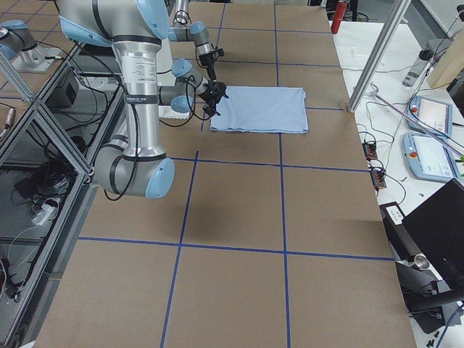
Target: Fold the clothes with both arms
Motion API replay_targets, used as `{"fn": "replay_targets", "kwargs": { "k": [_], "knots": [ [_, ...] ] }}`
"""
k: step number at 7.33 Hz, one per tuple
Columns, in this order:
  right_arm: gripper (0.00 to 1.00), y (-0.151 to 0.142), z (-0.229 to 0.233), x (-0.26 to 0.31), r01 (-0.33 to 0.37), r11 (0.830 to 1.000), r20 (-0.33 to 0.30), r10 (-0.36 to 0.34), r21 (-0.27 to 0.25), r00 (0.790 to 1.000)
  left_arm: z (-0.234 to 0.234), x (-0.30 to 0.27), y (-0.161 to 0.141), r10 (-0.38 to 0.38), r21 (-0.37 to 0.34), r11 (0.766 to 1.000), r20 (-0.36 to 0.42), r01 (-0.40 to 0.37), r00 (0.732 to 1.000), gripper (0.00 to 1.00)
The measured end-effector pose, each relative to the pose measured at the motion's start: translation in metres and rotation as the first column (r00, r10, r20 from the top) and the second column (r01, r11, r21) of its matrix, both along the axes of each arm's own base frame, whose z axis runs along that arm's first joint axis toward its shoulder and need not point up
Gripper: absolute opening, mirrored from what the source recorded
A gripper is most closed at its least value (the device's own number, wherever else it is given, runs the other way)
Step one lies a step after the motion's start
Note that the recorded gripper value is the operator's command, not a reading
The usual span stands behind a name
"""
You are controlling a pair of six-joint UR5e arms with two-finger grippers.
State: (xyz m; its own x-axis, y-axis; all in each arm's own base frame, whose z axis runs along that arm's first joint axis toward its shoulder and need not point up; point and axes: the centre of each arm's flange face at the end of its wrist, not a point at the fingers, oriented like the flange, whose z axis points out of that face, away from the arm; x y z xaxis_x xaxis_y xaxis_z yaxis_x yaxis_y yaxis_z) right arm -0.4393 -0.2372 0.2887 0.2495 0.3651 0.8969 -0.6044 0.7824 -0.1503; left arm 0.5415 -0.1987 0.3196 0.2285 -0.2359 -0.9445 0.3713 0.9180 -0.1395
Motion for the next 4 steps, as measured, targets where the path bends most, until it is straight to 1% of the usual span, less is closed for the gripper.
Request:
{"fn": "replay_targets", "kwargs": {
  "k": [2, 4],
  "knots": [
    [1.00, 0.000, 0.000, -0.001, -0.001, 1.000, 0.000, 0.001, 0.001, 1.000, -0.002, 0.001, 0.000, 0.004, -0.002, 1.000, 0.005, -0.004, 1.000, 0.79],
    [1.00, 0.001, 0.000, -0.001, -0.002, 1.000, -0.001, 0.002, 0.003, 1.000, -0.013, 0.001, -0.008, -0.013, -0.008, 1.000, -0.017, 0.013, 1.000, 0.79]
  ]
}}
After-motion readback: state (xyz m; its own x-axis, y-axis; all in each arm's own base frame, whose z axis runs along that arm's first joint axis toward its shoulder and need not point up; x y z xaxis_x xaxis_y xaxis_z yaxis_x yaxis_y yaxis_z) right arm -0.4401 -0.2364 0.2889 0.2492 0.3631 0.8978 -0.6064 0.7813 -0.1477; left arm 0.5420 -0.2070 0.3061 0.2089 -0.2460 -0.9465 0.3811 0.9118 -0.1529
